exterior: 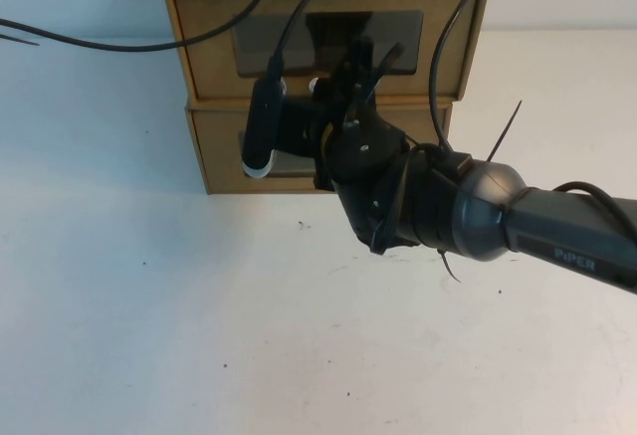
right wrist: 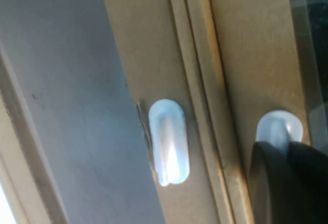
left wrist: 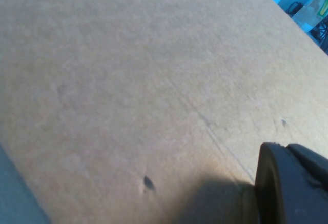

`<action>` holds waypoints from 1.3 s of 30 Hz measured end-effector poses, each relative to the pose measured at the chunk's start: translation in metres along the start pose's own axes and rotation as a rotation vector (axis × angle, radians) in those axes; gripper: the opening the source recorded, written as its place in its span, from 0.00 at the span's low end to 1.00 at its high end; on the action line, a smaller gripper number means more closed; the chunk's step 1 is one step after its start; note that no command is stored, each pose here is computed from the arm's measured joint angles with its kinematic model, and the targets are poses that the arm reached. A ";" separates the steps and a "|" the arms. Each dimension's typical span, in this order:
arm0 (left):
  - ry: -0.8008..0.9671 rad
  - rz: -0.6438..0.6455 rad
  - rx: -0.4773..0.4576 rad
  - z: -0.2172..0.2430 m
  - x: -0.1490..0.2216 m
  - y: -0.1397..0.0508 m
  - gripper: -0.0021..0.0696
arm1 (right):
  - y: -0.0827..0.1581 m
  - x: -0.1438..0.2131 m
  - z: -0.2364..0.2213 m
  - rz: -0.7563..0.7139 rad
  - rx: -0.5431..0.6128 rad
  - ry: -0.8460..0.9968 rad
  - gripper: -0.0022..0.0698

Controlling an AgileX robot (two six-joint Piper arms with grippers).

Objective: Open the shoe box
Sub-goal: 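Pull the top drawer of the cardboard box fully open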

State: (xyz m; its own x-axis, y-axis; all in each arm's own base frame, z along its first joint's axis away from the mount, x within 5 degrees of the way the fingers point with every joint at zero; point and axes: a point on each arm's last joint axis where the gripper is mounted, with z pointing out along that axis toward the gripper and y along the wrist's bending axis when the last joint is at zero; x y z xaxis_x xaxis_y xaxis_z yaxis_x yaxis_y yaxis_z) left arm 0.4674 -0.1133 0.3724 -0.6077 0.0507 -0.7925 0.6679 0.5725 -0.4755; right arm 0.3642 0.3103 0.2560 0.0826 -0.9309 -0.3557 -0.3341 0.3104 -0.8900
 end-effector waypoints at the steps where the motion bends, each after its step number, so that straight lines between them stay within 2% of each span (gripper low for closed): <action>1: 0.000 -0.001 0.000 0.000 0.000 0.000 0.02 | -0.001 -0.001 -0.002 0.005 -0.005 -0.001 0.05; 13: 0.023 -0.014 -0.014 0.000 0.001 -0.001 0.02 | -0.002 -0.006 -0.023 -0.006 -0.100 0.024 0.04; 26: 0.033 -0.063 -0.001 0.005 0.004 0.002 0.02 | 0.025 -0.002 -0.079 -0.113 -0.174 -0.009 0.04; 32: 0.033 -0.071 0.005 0.006 0.005 0.003 0.02 | 0.044 -0.003 -0.114 -0.093 -0.246 -0.037 0.04; 39: 0.033 -0.072 0.007 0.006 0.005 0.003 0.02 | 0.051 -0.004 -0.138 -0.042 -0.294 -0.034 0.04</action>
State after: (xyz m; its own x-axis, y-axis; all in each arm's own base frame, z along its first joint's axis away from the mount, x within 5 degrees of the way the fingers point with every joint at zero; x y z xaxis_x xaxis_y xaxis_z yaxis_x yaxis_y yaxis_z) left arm 0.4694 -0.1166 0.3648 -0.6676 0.0365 -0.7437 0.6251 0.5702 -0.5331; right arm 0.2176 0.3038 0.2512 0.1318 -0.9335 -0.3336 -0.5868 0.1978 -0.7852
